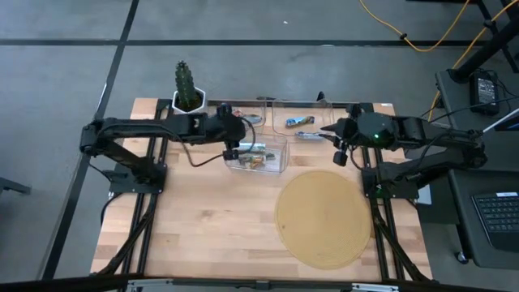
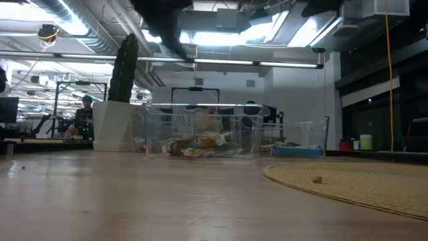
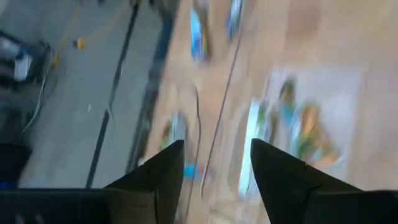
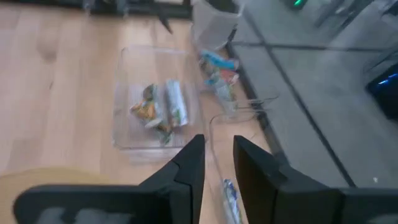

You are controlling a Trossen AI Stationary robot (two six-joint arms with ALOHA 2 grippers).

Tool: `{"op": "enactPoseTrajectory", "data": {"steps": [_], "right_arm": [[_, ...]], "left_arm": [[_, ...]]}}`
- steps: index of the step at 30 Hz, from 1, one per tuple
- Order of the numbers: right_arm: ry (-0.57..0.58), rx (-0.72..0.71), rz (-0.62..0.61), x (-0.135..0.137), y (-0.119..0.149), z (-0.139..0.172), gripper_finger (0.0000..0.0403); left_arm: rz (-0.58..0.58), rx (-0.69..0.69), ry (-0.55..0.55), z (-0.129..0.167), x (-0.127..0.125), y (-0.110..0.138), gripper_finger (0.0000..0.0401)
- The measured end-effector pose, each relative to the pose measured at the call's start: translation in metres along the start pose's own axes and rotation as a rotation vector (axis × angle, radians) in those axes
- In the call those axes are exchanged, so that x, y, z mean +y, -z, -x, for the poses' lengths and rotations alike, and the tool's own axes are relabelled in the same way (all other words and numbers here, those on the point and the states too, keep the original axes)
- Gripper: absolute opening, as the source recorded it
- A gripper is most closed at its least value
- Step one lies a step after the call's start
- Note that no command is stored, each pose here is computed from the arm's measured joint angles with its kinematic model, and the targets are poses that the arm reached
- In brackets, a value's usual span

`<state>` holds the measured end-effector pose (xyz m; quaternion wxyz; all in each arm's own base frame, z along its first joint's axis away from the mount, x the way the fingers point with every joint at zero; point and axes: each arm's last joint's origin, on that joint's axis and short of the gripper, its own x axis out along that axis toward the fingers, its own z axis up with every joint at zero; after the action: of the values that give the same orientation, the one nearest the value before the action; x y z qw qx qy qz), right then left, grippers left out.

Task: Pick and place Granola Bars by type
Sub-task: Return to Home Position

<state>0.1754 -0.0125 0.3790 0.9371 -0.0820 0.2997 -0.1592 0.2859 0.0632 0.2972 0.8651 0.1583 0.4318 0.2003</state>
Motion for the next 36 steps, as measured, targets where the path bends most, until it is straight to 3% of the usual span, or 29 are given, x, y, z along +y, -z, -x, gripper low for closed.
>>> {"op": "enactPoseTrajectory", "data": {"steps": [4, 7, 12, 16, 18, 20, 26, 36], "right_arm": [[0.039, -0.106, -0.067, 0.001, 0.032, 0.001, 0.0087], [0.044, -0.207, -0.13, 0.004, 0.062, -0.001, 0.0087], [0.044, -0.307, -0.192, 0.01, 0.106, -0.008, 0.0087], [0.048, -0.358, -0.197, 0.013, 0.127, -0.013, 0.006], [0.047, -0.377, -0.204, 0.014, 0.135, -0.015, 0.003], [0.047, -0.394, -0.211, 0.015, 0.142, -0.017, 0.0009], [0.009, -0.437, -0.266, 0.018, 0.156, -0.018, 0.0006], [-0.095, -0.515, -0.427, 0.024, 0.191, -0.023, 0.0004]], "left_arm": [[0.101, -0.221, 0.061, 0.041, 0.007, -0.016, 0.0165], [0.205, -0.336, 0.131, 0.063, 0.01, -0.012, 0.0126], [0.345, -0.385, 0.278, 0.075, 0.006, 0.031, 0.0019], [0.416, -0.562, 0.485, 0.073, -0.009, 0.068, 0.0004], [0.474, -0.605, 0.531, 0.065, -0.019, 0.09, 0.0001], [0.548, -0.614, 0.515, 0.058, -0.027, 0.114, 0.0002], [0.716, -0.807, 0.443, 0.054, -0.038, 0.165, 0.0002], [0.818, -0.971, 0.413, 0.049, -0.049, 0.208, 0.0001]]}}
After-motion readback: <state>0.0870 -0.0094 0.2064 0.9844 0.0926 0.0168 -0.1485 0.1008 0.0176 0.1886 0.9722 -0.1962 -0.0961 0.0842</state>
